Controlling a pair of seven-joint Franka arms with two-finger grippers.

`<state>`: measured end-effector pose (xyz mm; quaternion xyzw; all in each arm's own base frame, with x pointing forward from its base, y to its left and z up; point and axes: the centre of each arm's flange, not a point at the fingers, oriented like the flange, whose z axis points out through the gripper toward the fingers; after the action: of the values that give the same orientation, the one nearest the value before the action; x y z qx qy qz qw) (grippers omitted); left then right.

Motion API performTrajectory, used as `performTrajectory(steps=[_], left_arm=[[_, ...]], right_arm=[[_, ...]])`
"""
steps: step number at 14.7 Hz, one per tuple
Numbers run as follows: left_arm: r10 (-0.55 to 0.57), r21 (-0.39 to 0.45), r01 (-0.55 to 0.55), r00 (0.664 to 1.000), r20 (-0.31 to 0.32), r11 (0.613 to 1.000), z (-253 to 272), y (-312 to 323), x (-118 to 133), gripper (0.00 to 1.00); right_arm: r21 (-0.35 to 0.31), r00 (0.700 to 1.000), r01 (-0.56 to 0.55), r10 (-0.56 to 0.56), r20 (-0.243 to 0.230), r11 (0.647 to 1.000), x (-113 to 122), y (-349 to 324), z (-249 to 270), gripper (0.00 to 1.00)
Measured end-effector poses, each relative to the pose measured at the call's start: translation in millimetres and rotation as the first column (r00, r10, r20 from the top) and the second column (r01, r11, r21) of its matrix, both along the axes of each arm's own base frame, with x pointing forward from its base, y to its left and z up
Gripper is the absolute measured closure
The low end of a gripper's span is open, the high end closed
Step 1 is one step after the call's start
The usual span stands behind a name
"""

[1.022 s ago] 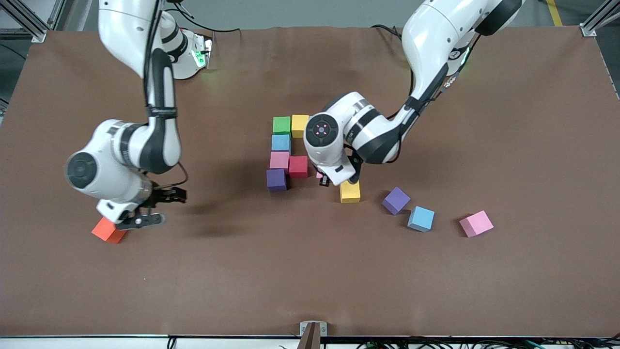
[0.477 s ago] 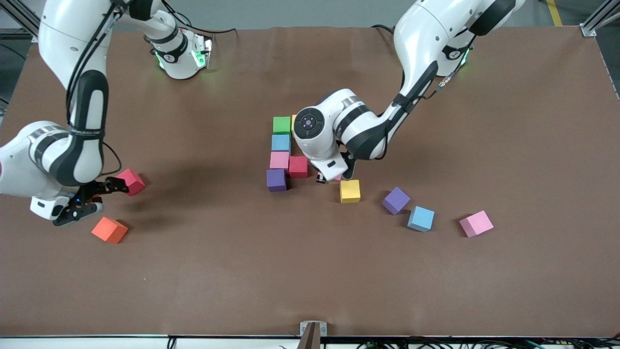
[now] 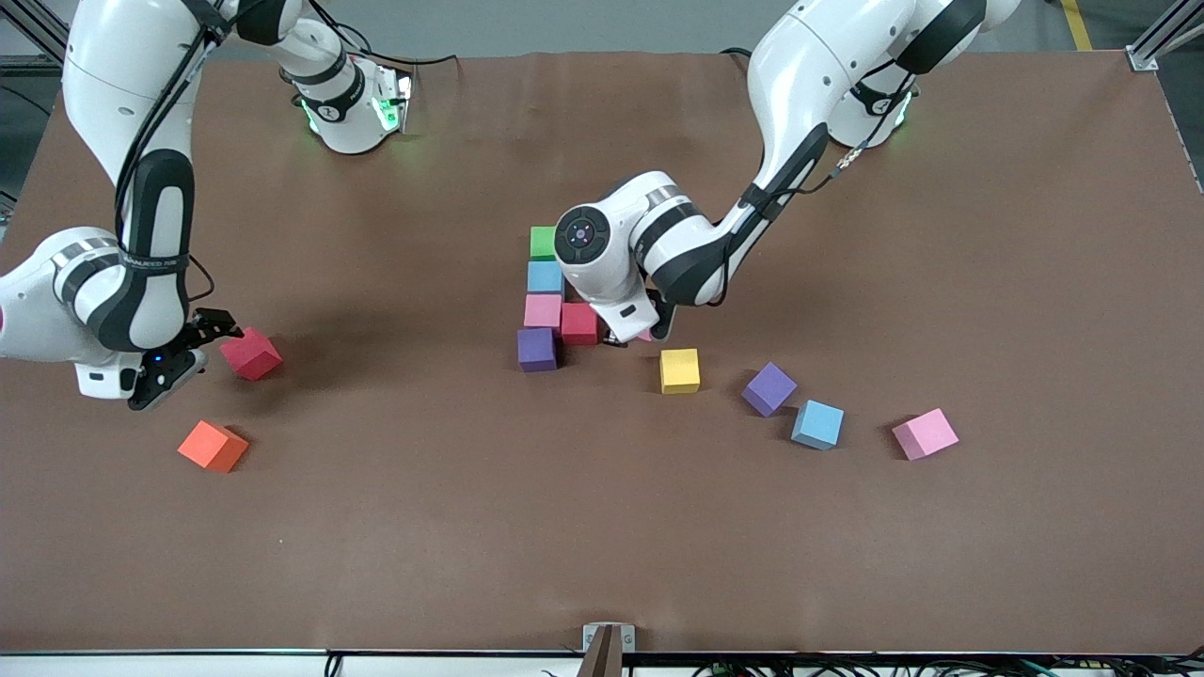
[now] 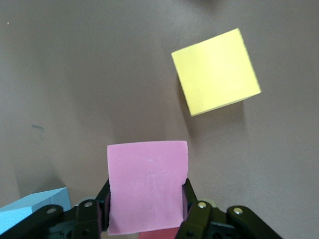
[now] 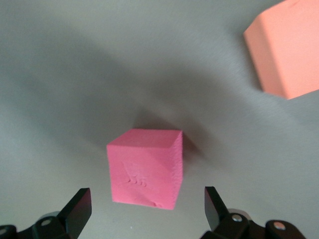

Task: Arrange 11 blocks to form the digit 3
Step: 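Move the right gripper to the red cube beside the orange cube, then grasp the red cube with the right gripper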

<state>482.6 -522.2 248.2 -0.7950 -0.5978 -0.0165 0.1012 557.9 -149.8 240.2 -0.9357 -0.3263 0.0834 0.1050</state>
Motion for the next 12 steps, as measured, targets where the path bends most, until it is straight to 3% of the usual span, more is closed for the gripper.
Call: performTrajectory(steps=[3, 6, 12], left_arm=[[-0.009, 0.028, 0.009, 1.0, 0.01, 1.0, -10, -3, -5, 0.45], [-0.017, 0.059, 0.014, 0.999, 0.046, 0.998, -18, -8, -10, 0.45], [0.067, 0.041, -0.07, 0.994, 0.087, 0.997, -18, -11, -4, 0.45]], right_arm=[[0.008, 1.0, -0.005, 0.005, -0.012, 1.0, -10, 4, -9, 0.0], [0.013, 1.0, 0.001, -0.001, 0.017, 1.0, -11, 14, -13, 0.0], [-0.023, 0.998, 0.017, -0.016, 0.056, 1.0, -12, 22, -18, 0.0]])
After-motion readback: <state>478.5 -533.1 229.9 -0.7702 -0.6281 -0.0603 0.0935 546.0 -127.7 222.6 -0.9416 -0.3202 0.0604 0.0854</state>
